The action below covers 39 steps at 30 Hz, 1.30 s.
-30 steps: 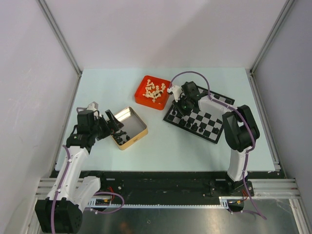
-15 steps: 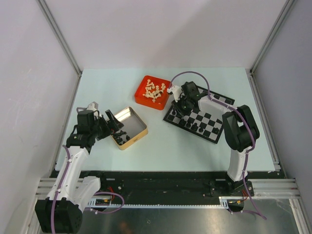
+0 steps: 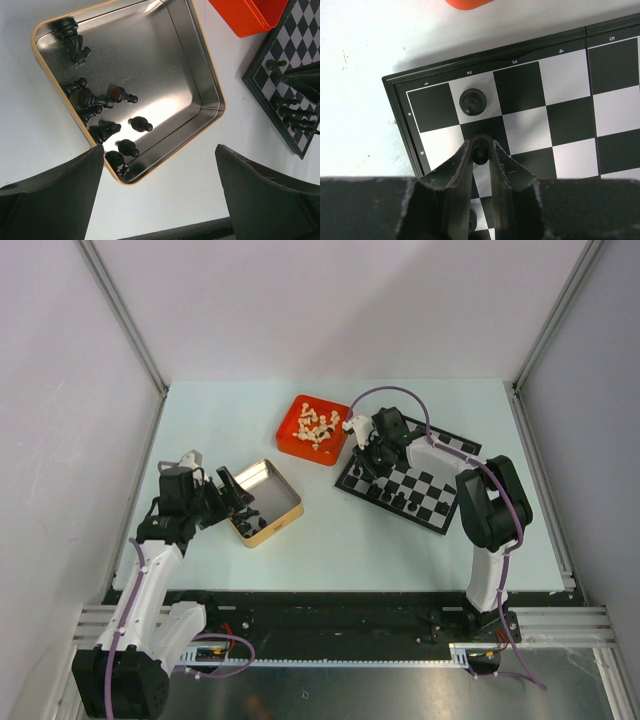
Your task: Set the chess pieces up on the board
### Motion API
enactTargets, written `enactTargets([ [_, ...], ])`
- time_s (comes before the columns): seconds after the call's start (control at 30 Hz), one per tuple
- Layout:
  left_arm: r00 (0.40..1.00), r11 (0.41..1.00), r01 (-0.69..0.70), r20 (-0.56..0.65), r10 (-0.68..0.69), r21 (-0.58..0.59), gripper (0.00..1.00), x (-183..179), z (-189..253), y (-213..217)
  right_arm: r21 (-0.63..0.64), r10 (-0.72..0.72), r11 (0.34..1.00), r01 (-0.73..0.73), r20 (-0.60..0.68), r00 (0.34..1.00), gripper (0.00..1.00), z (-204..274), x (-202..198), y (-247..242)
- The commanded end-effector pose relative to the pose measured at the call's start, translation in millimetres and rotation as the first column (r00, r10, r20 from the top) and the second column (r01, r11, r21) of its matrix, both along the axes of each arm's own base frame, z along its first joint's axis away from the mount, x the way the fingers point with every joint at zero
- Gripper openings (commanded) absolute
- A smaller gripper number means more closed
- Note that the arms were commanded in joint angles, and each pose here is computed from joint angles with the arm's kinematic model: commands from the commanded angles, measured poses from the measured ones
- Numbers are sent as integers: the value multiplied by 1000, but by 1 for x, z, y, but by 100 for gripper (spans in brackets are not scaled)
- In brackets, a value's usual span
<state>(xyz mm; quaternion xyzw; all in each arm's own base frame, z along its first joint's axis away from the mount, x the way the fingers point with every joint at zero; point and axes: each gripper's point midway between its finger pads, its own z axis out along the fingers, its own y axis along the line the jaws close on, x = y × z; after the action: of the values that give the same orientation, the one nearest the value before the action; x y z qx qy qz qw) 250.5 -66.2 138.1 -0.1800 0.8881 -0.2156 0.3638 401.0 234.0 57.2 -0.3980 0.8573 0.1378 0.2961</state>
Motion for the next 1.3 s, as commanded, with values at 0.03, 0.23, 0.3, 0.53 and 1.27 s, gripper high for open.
enactTargets([
  [0.03, 999, 1000, 4, 35, -4, -17, 96, 3, 7, -1, 23, -2, 1000, 1, 56, 998, 21, 14, 10, 7],
  [0.23, 999, 1000, 3, 33, -3, -16, 96, 3, 7, -1, 19, -7, 1000, 6, 57, 998, 19, 13, 12, 7],
  [0.3, 999, 1000, 2, 32, -2, -15, 96, 3, 6, -1, 18, -6, 1000, 5, 58, 998, 18, 12, 13, 8],
  [0.53, 999, 1000, 3, 32, -3, -16, 97, 3, 6, -1, 18, -6, 1000, 5, 54, 999, 18, 12, 12, 9],
  [1.27, 993, 995, 92, 75, -88, -47, 96, 1, 27, -19, 292, 102, 946, -141, 144, 984, 64, 147, -14, 6],
])
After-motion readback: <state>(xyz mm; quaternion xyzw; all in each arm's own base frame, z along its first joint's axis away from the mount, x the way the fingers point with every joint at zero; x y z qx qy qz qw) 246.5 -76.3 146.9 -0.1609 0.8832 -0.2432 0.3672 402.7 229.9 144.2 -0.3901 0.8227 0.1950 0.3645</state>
